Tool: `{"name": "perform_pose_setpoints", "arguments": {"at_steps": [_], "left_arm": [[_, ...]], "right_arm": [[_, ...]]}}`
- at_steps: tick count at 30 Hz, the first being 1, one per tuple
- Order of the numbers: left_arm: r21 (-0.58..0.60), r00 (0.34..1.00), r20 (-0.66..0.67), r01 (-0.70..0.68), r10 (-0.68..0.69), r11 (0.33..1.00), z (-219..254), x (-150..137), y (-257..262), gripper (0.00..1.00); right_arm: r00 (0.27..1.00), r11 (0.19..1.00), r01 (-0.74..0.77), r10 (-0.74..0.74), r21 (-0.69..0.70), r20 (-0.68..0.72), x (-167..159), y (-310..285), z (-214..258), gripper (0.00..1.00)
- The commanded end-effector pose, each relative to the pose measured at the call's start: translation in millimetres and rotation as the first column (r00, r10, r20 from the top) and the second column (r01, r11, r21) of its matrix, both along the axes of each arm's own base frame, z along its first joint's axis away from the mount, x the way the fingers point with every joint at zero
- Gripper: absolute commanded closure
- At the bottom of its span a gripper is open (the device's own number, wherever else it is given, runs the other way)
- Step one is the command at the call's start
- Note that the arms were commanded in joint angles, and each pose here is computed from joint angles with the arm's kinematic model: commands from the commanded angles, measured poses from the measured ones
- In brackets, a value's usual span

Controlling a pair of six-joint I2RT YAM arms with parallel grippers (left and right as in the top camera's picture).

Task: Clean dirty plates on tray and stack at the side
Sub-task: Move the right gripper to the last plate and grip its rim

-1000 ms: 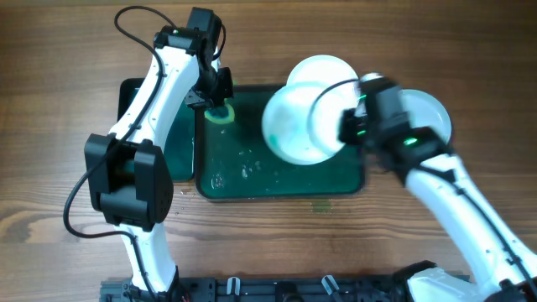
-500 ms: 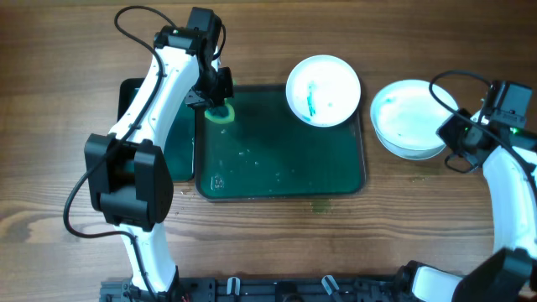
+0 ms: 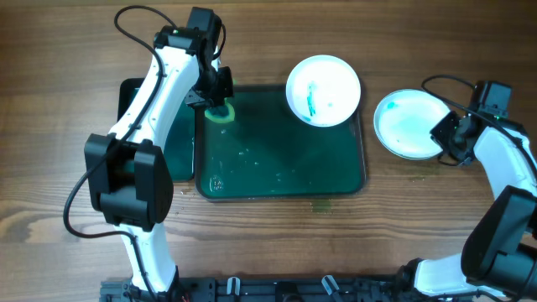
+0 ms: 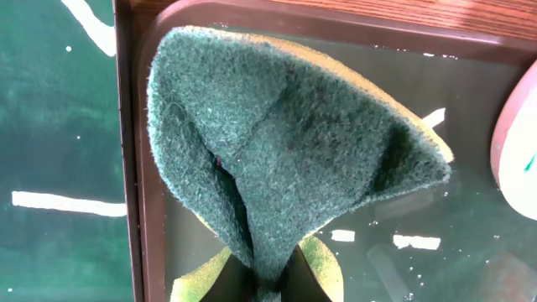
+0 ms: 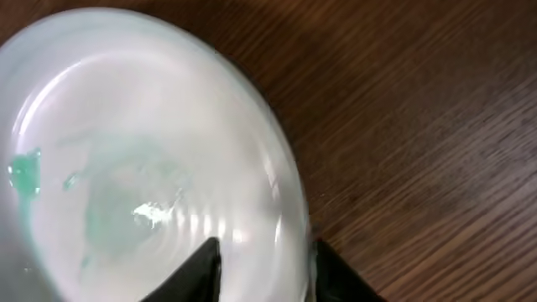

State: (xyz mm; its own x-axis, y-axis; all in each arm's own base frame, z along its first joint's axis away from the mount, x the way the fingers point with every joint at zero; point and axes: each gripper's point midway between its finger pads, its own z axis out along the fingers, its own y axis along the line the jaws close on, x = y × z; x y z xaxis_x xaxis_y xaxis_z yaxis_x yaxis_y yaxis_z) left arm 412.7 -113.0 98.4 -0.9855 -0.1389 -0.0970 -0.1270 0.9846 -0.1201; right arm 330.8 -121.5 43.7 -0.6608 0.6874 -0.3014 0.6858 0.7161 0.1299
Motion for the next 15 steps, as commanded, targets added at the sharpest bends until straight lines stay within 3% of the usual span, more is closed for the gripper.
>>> {"name": "perform_pose_setpoints", "arguments": {"at_steps": [1,5,8,15], "left_arm": [[-0.014,1.000,0.015,0.018,-0.018,1.000,4,3,-5,0.96],[-0.014,1.000,0.015,0.018,-0.018,1.000,4,3,-5,0.96],[-0.014,1.000,0.015,0.018,-0.018,1.000,4,3,-5,0.96],[-0.014,1.000,0.015,0.018,-0.018,1.000,4,3,-5,0.96]], "right_arm": [[0.983,0.983,-0.157,0.146,0.093,0.108,27,23,32,0.52],[0.914,0.925,-0.355,0.313,0.136,0.258,61,54,83,0.50],[0.836,0.872,-0.483,0.435,0.074,0.334,88,90,123,0.50],[0.762,0.798,-0.603,0.575,0.002,0.297,130,153,117,0.50]]}}
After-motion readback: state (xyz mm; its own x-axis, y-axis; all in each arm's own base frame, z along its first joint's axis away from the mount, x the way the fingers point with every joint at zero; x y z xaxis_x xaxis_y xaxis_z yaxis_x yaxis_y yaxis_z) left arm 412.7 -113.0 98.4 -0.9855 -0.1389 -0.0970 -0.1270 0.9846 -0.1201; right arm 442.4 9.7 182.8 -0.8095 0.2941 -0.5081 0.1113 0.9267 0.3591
